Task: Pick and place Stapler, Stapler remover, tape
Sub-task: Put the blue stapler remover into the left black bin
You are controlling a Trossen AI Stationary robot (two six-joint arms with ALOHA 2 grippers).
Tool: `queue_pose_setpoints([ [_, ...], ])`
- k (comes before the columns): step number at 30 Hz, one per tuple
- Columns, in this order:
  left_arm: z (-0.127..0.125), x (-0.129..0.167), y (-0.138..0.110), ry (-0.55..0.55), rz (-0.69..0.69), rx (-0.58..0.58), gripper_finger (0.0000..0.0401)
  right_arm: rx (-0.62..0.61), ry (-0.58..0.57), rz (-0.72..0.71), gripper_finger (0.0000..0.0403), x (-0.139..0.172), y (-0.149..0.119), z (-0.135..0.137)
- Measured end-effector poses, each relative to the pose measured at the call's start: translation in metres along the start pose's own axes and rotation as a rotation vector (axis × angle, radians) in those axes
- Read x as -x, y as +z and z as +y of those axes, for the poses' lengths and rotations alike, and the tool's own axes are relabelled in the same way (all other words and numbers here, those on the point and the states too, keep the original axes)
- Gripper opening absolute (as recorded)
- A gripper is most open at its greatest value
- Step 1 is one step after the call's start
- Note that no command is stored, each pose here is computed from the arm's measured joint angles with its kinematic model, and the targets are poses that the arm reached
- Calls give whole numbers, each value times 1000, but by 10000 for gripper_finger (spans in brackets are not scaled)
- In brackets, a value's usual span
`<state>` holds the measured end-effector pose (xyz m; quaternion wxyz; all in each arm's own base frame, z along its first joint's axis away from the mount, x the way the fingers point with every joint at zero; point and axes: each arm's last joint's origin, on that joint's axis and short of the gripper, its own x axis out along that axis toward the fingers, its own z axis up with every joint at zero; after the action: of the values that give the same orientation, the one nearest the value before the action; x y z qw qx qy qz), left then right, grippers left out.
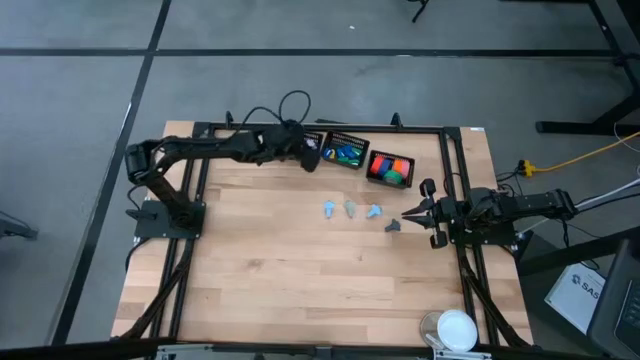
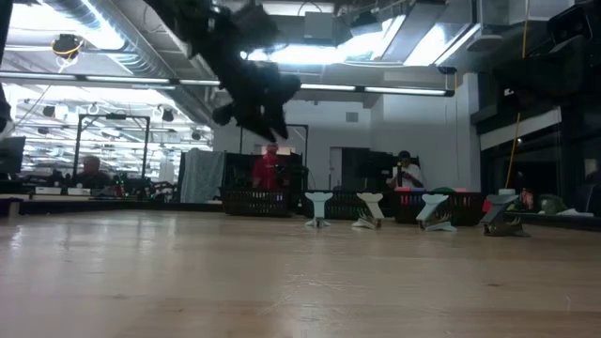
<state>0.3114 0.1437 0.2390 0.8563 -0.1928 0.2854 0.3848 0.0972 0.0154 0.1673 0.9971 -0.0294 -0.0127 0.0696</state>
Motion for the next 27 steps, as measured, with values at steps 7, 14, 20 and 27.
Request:
queue_pose_setpoints([
  [7, -51, 30, -10, -166, -90, -133, 143, 0, 0, 0, 39, 0, 0, 0],
  [14, -97, 57, -34, -315, -127, -307, 143, 0, 0, 0, 39, 0, 0, 0],
  [20, -124, 75, -57, -411, -78, -233, 143, 0, 0, 0, 39, 0, 0, 0],
  [27, -151, 81, -94, -381, -13, -110, 143, 0, 0, 0, 39, 0, 0, 0],
])
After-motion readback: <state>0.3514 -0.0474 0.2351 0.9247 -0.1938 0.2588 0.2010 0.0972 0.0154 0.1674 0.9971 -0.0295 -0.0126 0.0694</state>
